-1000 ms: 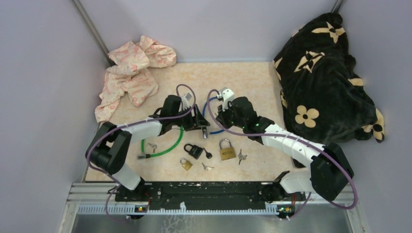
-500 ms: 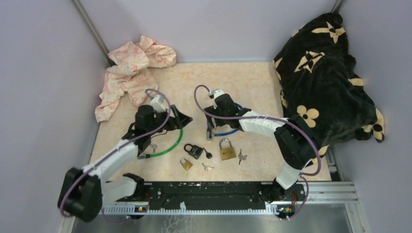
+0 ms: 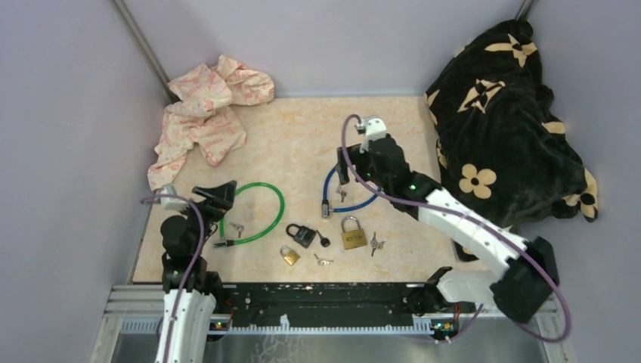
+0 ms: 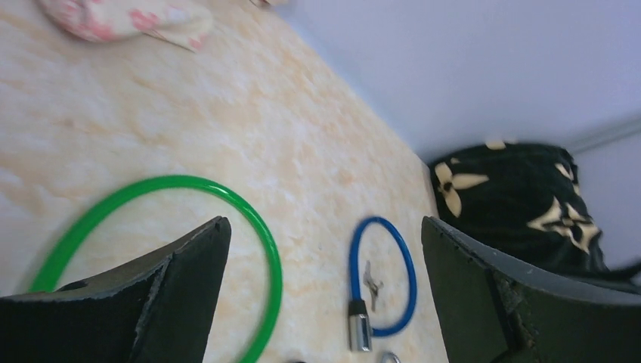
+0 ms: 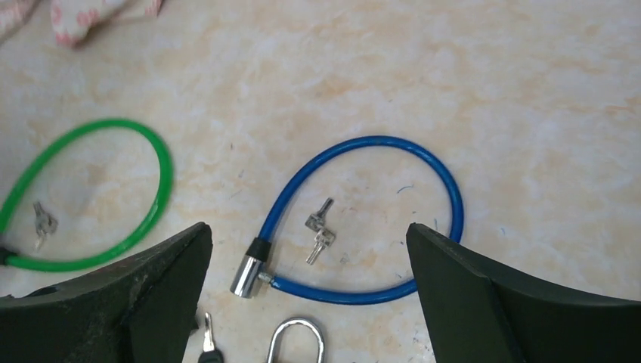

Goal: Lock with the key
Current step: Place the key at the center of the board, then reset both arms

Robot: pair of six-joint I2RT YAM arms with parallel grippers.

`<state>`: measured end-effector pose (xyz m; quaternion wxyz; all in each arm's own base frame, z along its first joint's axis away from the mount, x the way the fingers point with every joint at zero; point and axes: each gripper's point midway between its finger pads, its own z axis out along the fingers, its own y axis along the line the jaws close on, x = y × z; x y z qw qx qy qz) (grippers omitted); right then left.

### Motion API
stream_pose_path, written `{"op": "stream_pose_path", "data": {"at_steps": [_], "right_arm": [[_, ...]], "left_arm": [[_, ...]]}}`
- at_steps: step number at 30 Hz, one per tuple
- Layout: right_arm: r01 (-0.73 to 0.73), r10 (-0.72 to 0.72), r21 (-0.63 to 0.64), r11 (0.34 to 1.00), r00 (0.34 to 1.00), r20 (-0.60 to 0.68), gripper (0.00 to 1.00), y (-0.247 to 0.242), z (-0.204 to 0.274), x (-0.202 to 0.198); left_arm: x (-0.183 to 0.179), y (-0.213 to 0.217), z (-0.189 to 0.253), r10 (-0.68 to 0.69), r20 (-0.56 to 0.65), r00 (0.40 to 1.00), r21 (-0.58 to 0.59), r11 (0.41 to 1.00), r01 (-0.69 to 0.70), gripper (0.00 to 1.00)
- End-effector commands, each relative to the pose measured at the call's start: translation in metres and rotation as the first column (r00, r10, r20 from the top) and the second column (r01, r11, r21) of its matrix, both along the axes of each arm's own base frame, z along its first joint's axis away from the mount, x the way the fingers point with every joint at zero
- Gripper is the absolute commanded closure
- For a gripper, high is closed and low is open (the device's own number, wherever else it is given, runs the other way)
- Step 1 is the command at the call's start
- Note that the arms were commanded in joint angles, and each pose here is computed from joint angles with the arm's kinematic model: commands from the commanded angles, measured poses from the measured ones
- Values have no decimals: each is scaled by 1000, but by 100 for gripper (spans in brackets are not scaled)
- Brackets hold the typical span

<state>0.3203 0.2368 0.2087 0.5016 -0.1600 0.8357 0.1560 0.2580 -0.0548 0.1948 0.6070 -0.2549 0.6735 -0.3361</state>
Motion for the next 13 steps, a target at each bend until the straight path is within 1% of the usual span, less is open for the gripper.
{"op": "stream_pose_path", "data": {"at_steps": [1, 2, 3, 5, 6, 8, 13], "right_arm": [[284, -287, 57, 957, 956, 56, 2, -65, -6, -13], [352, -357, 84, 932, 933, 53, 2, -78, -12, -17], [413, -420, 114, 903, 907, 34, 2, -89, -20, -22], [504, -510, 169, 847, 860, -10, 2, -106, -36, -32], [518, -522, 179, 836, 853, -30, 2, -110, -46, -38], [508, -510, 189, 840, 859, -43, 2, -112, -56, -45], [479, -486, 195, 856, 874, -13, 2, -114, -63, -49]], "left_arm": [[-6, 39, -25, 198, -28, 980, 36, 980, -197, 1], [-7, 47, -25, 240, -4, 971, 46, 970, -240, 1], [-9, 51, -28, 269, -12, 963, 23, 963, -268, 1], [-10, 49, -34, 263, -32, 964, -13, 965, -263, 1], [-10, 47, -34, 252, -31, 967, -29, 967, -253, 1], [-11, 45, -36, 240, -33, 970, -42, 969, -242, 1], [-12, 57, -39, 297, -46, 954, -66, 952, -299, 1]]}}
